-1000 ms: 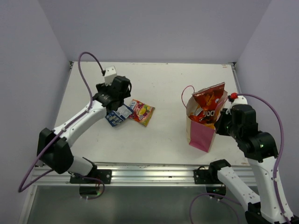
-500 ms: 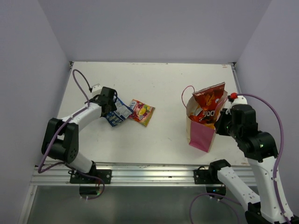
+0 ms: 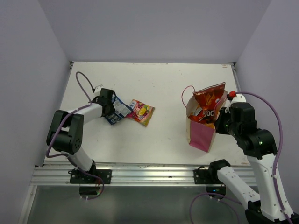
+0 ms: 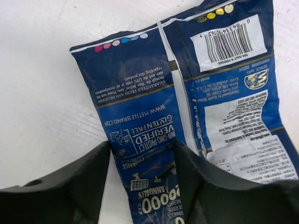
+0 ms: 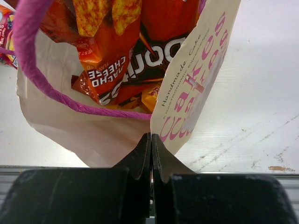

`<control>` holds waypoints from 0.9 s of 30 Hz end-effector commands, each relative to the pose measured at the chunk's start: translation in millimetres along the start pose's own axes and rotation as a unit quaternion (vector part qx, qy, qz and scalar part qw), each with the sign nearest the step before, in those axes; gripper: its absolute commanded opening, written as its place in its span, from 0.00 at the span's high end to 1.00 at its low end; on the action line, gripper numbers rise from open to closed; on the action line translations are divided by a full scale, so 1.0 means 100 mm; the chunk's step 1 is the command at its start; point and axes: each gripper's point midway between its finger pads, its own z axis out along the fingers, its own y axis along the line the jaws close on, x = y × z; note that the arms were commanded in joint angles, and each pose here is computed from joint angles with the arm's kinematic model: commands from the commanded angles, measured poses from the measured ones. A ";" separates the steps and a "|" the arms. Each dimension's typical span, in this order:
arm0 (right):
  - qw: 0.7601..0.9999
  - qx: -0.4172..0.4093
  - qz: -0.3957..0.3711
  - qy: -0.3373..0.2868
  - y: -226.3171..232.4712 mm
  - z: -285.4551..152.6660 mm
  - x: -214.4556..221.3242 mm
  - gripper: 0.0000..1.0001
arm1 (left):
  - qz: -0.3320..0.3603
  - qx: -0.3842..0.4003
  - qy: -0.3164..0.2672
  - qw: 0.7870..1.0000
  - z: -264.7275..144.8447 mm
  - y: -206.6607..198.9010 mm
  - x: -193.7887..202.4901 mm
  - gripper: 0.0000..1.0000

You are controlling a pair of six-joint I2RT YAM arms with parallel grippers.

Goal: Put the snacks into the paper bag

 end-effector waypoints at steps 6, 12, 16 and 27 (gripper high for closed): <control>1.000 -0.002 -0.009 -0.011 0.01 -0.04 -0.08 1.00 | -0.002 -0.001 -0.005 1.000 0.03 0.03 -0.08 1.00; 1.000 -0.003 -0.009 -0.008 0.01 -0.03 -0.08 1.00 | -0.059 0.097 -0.111 0.987 -0.75 -0.26 -0.85 1.00; 1.000 -0.003 -0.009 -0.007 0.02 -0.02 -0.07 1.00 | -0.091 0.296 -0.208 0.928 -1.96 -0.87 -1.63 1.00; 1.000 -0.006 -0.003 -0.009 0.02 -0.05 -0.07 1.00 | 0.008 0.694 -0.198 0.692 -4.46 -2.75 -1.69 1.00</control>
